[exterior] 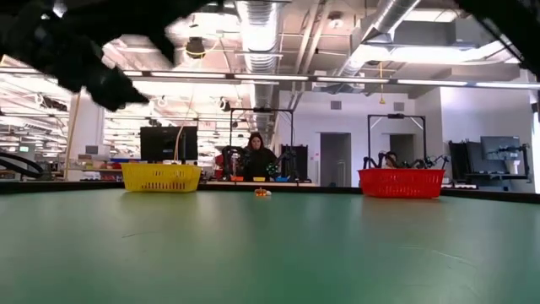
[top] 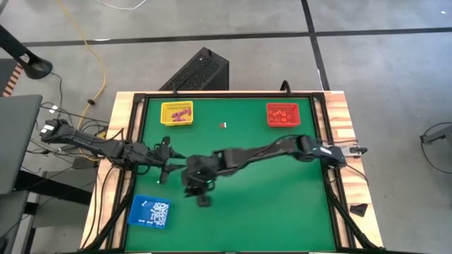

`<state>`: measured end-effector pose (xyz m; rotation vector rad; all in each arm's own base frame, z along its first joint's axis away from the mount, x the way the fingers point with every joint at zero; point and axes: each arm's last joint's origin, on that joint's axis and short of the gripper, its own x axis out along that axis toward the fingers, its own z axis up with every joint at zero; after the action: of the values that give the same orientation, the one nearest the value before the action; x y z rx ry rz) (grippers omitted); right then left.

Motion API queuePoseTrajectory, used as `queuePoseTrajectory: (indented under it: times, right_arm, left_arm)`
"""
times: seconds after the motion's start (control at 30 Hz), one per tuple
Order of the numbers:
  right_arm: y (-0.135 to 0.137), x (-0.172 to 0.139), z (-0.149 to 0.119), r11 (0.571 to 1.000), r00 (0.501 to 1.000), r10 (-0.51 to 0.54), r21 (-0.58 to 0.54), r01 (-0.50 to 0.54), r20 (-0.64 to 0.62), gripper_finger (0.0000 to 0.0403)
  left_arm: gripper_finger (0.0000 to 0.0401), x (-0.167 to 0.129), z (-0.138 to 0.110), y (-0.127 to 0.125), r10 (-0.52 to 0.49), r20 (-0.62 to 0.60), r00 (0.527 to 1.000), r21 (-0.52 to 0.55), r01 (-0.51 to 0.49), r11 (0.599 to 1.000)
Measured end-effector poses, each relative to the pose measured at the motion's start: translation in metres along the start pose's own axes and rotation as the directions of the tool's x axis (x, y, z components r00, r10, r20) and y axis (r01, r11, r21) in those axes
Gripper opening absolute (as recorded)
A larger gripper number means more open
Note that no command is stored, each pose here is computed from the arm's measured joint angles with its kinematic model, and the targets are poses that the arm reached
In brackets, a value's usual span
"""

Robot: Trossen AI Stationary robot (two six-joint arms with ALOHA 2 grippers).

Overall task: Sort Halloween decoration
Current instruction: Put the white bone toy into the blue bin

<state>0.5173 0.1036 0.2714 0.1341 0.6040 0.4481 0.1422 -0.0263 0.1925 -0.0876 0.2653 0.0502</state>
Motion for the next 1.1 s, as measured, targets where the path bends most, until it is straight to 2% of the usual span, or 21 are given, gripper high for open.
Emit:
queuePoseTrajectory:
  times: [0.1, 0.2, 0.27, 0.33, 0.37, 0.47, 0.53, 0.63, 0.73, 0.83, 0.9, 0.97, 1.1]
  right_arm:
    - [0.02, -0.04, 0.003, 0.998, 0.983, -0.06, -0.011, 0.059, -0.172, 0.0109]
    - [0.045, -0.066, -0.006, 0.985, 0.925, -0.174, -0.041, 0.17, -0.338, 0.0109]
    - [0.063, -0.081, -0.01, 0.965, 0.88, -0.261, -0.096, 0.243, -0.396, 0.0109]
    - [0.08, -0.099, -0.014, 0.94, 0.852, -0.342, -0.15, 0.307, -0.396, 0.0109]
    - [0.086, -0.108, -0.017, 0.926, 0.84, -0.378, -0.164, 0.34, -0.389, 0.0109]
    - [0.096, -0.128, -0.036, 0.892, 0.818, -0.451, -0.157, 0.423, -0.358, 0.0109]
    - [0.096, -0.135, -0.057, 0.882, 0.827, -0.471, -0.135, 0.452, -0.308, 0.0109]
    - [0.094, -0.152, -0.098, 0.886, 0.865, -0.464, -0.093, 0.454, -0.192, 0.0109]
    - [0.086, -0.17, -0.135, 0.904, 0.904, -0.426, -0.033, 0.427, 0.029, 0.0109]
    - [0.071, -0.188, -0.167, 0.906, 0.877, -0.408, -0.009, 0.424, 0.253, 0.0109]
    - [0.062, -0.203, -0.185, 0.899, 0.831, -0.411, 0.014, 0.438, 0.374, 0.0109]
    - [0.054, -0.218, -0.197, 0.891, 0.79, -0.425, 0.053, 0.45, 0.442, 0.0109]
    - [0.044, -0.244, -0.22, 0.875, 0.762, -0.474, 0.144, 0.461, 0.44, 0.0109]
  left_arm:
    - [0.0153, -0.001, -0.004, -0.002, -0.01, -0.048, 0.999, -0.094, 0.005, 0.996]
    - [0.0153, -0.003, -0.013, -0.005, -0.033, -0.191, 0.981, -0.162, 0.001, 0.987]
    - [0.0153, -0.004, -0.005, -0.008, -0.017, -0.258, 0.966, -0.158, -0.025, 0.987]
    - [0.0153, -0.006, 0.019, -0.012, -0.001, -0.266, 0.964, -0.149, -0.04, 0.988]
    - [0.0153, -0.008, 0.027, -0.013, 0.014, -0.316, 0.949, -0.134, -0.06, 0.989]
    - [0.0153, -0.008, 0.038, -0.015, 0.072, -0.497, 0.864, -0.105, -0.143, 0.984]
    - [0.0153, -0.005, 0.034, -0.017, 0.086, -0.62, 0.78, -0.105, -0.191, 0.976]
    - [0.0153, 0.005, 0.022, -0.024, 0.022, -0.742, 0.67, -0.133, -0.18, 0.975]
    - [0.0153, 0.012, 0.008, -0.029, 0.002, -0.818, 0.575, -0.127, -0.184, 0.975]
    - [0.0153, 0.016, -0.003, -0.032, 0.031, -0.871, 0.491, -0.095, -0.23, 0.968]
    - [0.0153, 0.018, -0.006, -0.035, 0.018, -0.885, 0.466, -0.104, -0.236, 0.966]
    - [0.0153, 0.018, -0.007, -0.038, -0.01, -0.891, 0.454, -0.127, -0.228, 0.965]
    - [0.0153, 0.017, -0.008, -0.041, 0.011, -0.889, 0.458, -0.105, -0.226, 0.968]
